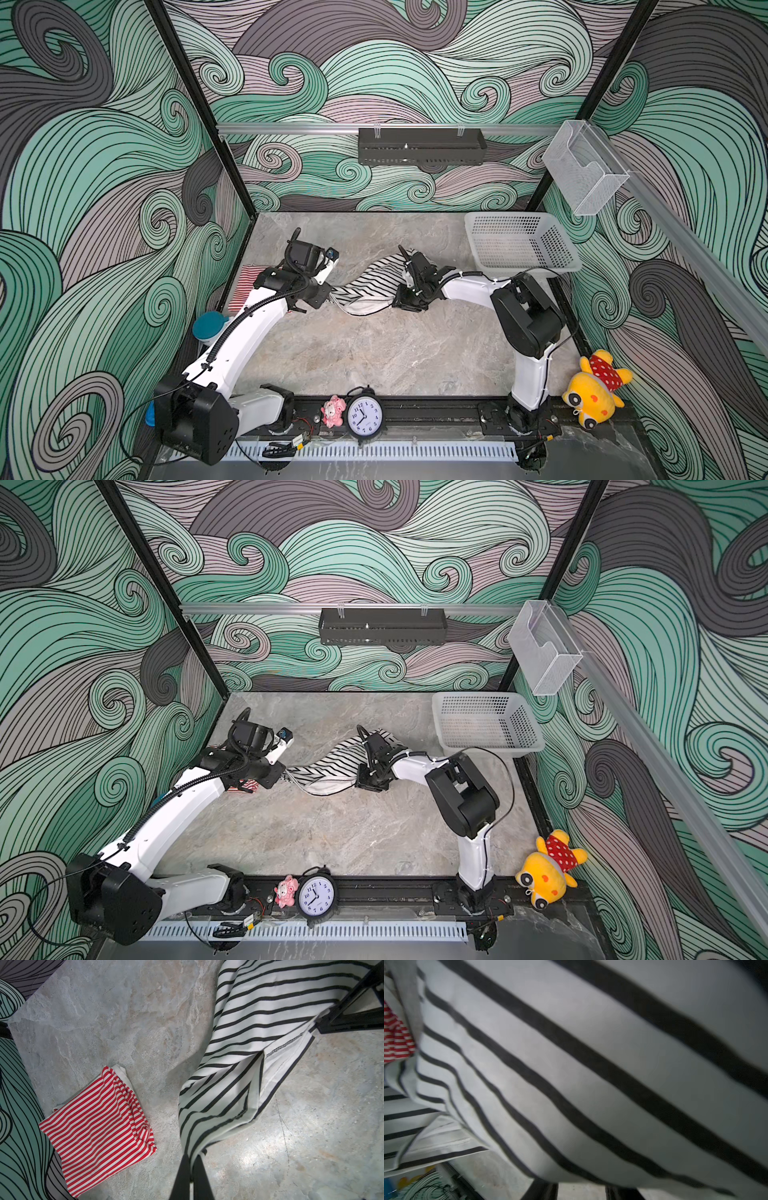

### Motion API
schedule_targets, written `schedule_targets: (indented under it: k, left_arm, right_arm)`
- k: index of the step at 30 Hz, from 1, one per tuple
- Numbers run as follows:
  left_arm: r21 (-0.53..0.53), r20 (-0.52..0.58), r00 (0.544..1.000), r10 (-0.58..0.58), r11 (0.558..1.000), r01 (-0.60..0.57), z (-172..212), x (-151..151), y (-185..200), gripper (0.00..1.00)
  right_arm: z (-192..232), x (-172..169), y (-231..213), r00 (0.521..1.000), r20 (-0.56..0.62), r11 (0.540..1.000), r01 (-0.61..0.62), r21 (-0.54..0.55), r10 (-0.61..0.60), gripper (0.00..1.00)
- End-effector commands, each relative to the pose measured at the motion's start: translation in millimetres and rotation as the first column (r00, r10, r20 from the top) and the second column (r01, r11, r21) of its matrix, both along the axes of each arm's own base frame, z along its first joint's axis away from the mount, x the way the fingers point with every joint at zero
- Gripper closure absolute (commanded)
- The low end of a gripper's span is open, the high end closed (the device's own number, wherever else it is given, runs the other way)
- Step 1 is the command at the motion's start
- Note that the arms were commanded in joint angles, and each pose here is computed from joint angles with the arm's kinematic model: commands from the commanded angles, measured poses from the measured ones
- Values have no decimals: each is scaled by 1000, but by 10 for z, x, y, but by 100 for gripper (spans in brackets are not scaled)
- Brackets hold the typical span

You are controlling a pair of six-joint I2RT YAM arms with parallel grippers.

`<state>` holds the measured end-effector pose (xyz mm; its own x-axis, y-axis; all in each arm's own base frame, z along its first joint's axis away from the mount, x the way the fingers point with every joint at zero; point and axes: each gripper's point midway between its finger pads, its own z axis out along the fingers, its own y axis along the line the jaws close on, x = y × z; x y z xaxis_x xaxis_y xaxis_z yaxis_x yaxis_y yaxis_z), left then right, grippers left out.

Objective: Fold and stack the tank tops

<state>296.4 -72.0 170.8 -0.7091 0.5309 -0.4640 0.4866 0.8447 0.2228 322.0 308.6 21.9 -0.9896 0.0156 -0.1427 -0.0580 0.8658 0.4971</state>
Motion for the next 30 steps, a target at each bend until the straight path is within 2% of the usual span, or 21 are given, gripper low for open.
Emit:
schedule_targets:
  k: [1, 5, 7, 9, 10, 11, 15, 22, 25, 30]
  left_arm:
    - [-17, -6, 1000, 13, 1000, -13, 30, -30, 23, 100]
    - [-17, -12, 1000, 20, 1000, -20, 6, -40, 46, 100]
    - [-18, -16, 1000, 21, 1000, -21, -6, -44, 48, 100]
    - [-17, -18, 1000, 20, 1000, -20, -12, -44, 51, 100]
    - [-17, -16, 1000, 20, 1000, -20, -6, -43, 52, 100]
    - [-17, -15, 1000, 19, 1000, -19, -1, -38, 52, 100]
    - [-9, 9, 1000, 9, 1000, -9, 77, 28, 51, 100]
    - [22, 165, 985, 50, 998, -54, 651, 395, 190, 100]
    - [7, 233, 969, 86, 996, -90, 903, 550, 231, 100]
    - [-56, 294, 947, 132, 991, -120, 1129, 678, 222, 100]
  right_arm:
    - [-123, 74, 34, 1000, -13, 1000, 15, -7, -15, 62]
    - [-167, 149, 41, 999, -10, 999, 33, 7, -33, 63]
    - [-184, 183, 15, 999, -6, 999, 40, 0, -40, 69]
    - [-169, 215, -10, 999, 4, 999, 36, -12, -36, 83]
    - [-144, 225, -18, 999, 14, 999, 29, -22, -29, 94]
    - [-104, 234, -24, 1000, 23, 999, 21, -26, -20, 100]
    - [230, 277, -77, 997, 75, 1000, 3, -23, -1, 100]
    - [1552, 269, -345, 966, 256, 999, -34, -36, 42, 100]
    - [1944, 246, -533, 950, 312, 999, -16, -37, 27, 100]
    - [2310, 202, -788, 925, 380, 999, 12, -40, 4, 100]
